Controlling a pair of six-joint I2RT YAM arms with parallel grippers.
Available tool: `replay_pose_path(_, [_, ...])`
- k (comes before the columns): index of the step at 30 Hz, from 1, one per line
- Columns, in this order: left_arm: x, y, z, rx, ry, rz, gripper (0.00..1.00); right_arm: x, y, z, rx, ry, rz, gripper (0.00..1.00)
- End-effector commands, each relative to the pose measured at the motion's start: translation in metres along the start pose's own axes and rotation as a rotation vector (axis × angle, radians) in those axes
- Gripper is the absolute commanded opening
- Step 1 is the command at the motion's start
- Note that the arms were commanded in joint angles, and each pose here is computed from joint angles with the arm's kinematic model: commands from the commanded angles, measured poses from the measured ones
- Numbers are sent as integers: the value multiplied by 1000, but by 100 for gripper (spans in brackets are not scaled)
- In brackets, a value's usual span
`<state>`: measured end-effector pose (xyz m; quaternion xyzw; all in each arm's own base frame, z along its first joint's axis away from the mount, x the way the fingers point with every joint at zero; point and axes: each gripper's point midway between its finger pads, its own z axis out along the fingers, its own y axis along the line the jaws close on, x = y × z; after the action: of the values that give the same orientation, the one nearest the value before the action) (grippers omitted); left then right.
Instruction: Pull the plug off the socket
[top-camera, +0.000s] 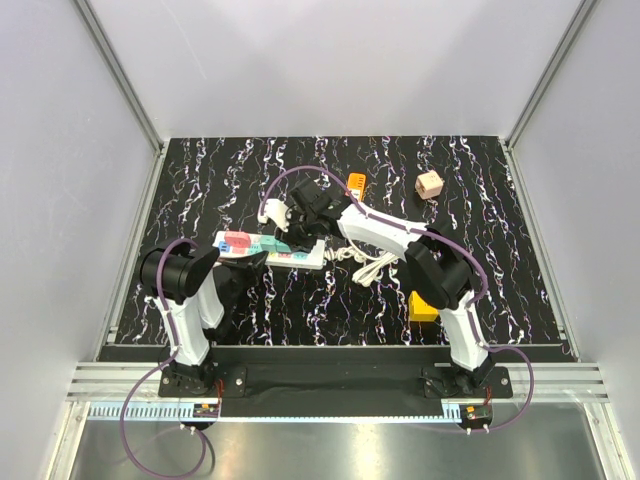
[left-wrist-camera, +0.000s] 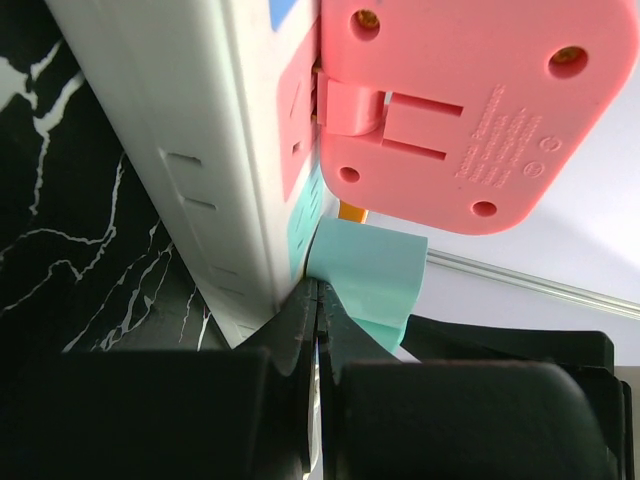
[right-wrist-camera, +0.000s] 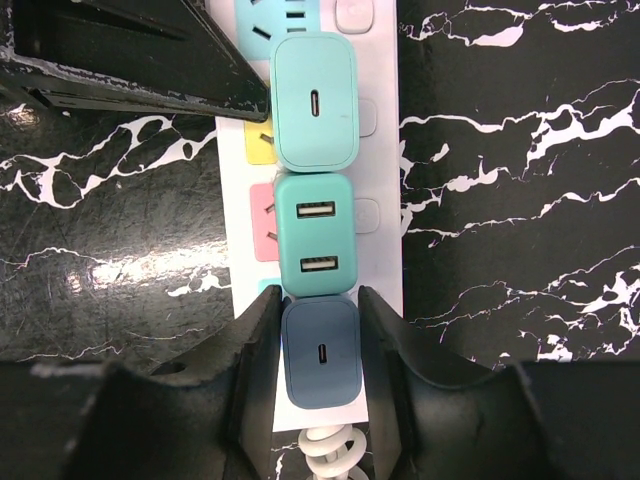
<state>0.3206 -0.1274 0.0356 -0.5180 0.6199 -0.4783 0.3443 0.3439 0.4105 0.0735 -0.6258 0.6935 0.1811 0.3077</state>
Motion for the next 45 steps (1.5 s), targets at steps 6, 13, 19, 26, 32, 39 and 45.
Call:
replay_pose_path(6, [-10,53,-34,-158,-44,93,0,6,19,-1,-3,26,-5,41])
replay_pose_path(13, [-10,55,-34,-162,-43,91,0,8,21,-1,-7,31,7,40])
replay_pose_path(19, [-10,57,-33,-171,-41,92,0,19,18,-3,24,69,-10,52])
replay_pose_path(26, [-10,56,-34,-167,-40,91,0,25,18,-2,29,82,-13,50])
replay_pose_path(32, [-10,58,-34,-179,-40,81,0,16,14,1,38,54,-5,50])
replay_pose_path(39, [-13,61,-34,-195,-58,91,0,7,9,1,53,35,3,35])
replay_pose_path(45, [-16,72,-33,-279,-75,116,0,-1,12,-7,76,24,31,0])
